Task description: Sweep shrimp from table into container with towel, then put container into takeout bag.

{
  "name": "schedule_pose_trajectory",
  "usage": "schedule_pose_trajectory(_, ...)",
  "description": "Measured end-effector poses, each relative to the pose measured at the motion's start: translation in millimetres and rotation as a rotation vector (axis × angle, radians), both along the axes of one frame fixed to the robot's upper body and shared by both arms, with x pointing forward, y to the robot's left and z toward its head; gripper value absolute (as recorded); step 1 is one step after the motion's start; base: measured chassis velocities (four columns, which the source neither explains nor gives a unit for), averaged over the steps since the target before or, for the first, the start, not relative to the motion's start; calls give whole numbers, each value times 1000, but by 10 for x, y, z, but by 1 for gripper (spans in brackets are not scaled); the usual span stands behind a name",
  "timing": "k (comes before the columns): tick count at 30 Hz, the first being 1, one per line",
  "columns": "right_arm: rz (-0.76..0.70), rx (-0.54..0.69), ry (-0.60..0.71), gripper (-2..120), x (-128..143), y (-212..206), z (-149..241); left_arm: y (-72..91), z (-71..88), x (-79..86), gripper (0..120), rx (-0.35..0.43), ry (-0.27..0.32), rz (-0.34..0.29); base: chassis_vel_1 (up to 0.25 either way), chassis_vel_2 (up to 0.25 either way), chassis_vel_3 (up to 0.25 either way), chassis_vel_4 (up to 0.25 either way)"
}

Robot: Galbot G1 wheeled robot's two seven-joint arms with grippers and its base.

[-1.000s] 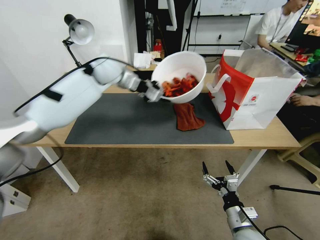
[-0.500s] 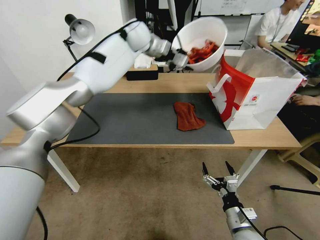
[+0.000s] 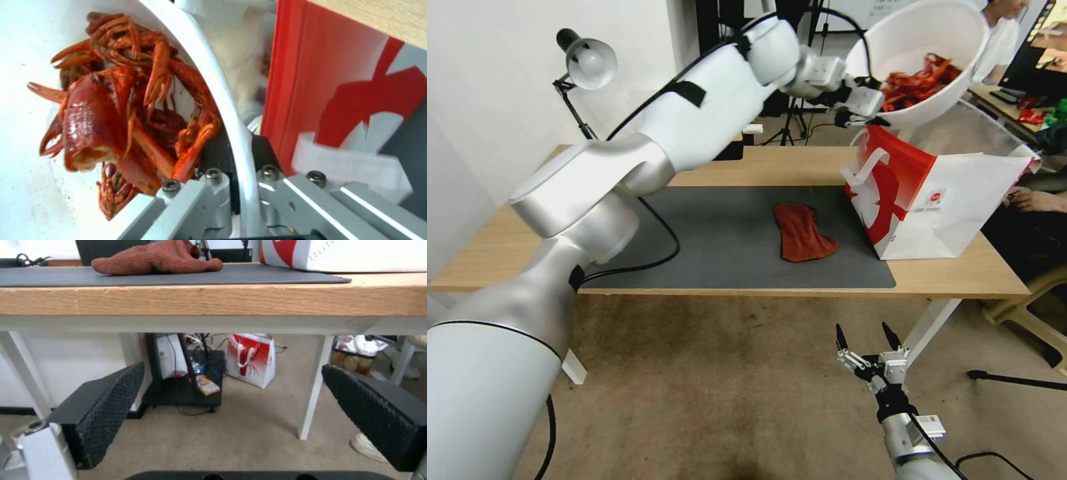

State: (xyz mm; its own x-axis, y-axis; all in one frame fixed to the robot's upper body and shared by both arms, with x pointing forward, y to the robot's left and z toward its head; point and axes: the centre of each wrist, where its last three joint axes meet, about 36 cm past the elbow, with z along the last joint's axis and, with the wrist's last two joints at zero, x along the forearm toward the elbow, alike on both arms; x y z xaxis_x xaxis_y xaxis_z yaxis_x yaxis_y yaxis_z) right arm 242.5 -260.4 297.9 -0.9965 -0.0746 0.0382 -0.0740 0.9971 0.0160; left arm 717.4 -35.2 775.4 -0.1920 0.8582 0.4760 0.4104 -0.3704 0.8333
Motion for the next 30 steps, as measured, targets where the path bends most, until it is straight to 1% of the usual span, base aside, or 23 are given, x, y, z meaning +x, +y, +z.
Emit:
schedule_pose_trajectory(1,0,0,0,100,0,0,0,0,0,0,0,0,0,0,0,0,0,0)
schedule_pose_trajectory(3,0,2,2,100,-17,1,-6,-92,-68,-46,0,14,6,-6,0,0,0,0)
schedule_pose_trajectory(4,0,2,2,100,-17,1,-6,-92,-68,-46,0,14,6,-6,0,0,0,0)
schedule_pose_trajectory(6,-3,4,4,100,-33,-5,-23,-151,-162,-85,0,43,9,-20,0,0,0,0)
schedule_pose_trajectory(7,-3,4,4,100,-33,-5,-23,-151,-162,-85,0,43,9,-20,0,0,0,0)
schedule_pose_trajectory(10,-4,7,7,100,-43,5,-36,-211,-271,-134,0,65,16,-33,0,0,0,0)
schedule_pose_trajectory(15,-3,8,6,100,-43,5,-41,-268,-302,-193,0,66,11,-39,0,0,0,0)
schedule_pose_trajectory(16,-3,8,5,100,-42,4,-42,-273,-302,-198,3,63,10,-39,0,0,0,0)
schedule_pose_trajectory(17,-4,7,5,100,-40,3,-43,-275,-301,-201,9,61,10,-39,0,0,0,0)
schedule_pose_trajectory(18,-4,7,5,100,-40,3,-43,-275,-301,-201,9,61,10,-39,0,0,0,0)
schedule_pose_trajectory(20,-4,7,4,100,-35,0,-45,-275,-288,-204,17,59,8,-36,0,0,0,0)
schedule_pose_trajectory(21,-4,7,4,100,-35,0,-45,-275,-288,-204,17,59,8,-36,0,0,0,0)
schedule_pose_trajectory(22,-4,7,4,100,-32,0,-46,-274,-281,-206,21,57,9,-36,0,0,0,0)
schedule_pose_trajectory(23,-4,6,3,100,-30,-1,-47,-276,-279,-209,29,56,10,-38,0,0,0,0)
schedule_pose_trajectory(24,-4,6,3,100,-30,-1,-47,-276,-279,-209,29,56,10,-38,0,0,0,0)
schedule_pose_trajectory(26,-4,6,3,100,-26,-1,-48,-280,-272,-215,39,49,14,-41,0,0,0,0)
schedule_pose_trajectory(27,-4,6,3,100,-26,-1,-48,-280,-272,-215,39,49,14,-41,0,0,0,0)
schedule_pose_trajectory(28,-3,5,1,100,-15,-4,-49,-285,-262,-225,47,35,16,-44,0,0,0,0)
schedule_pose_trajectory(30,-2,2,1,100,-9,-12,-52,-263,-243,-208,57,11,15,-35,0,0,0,0)
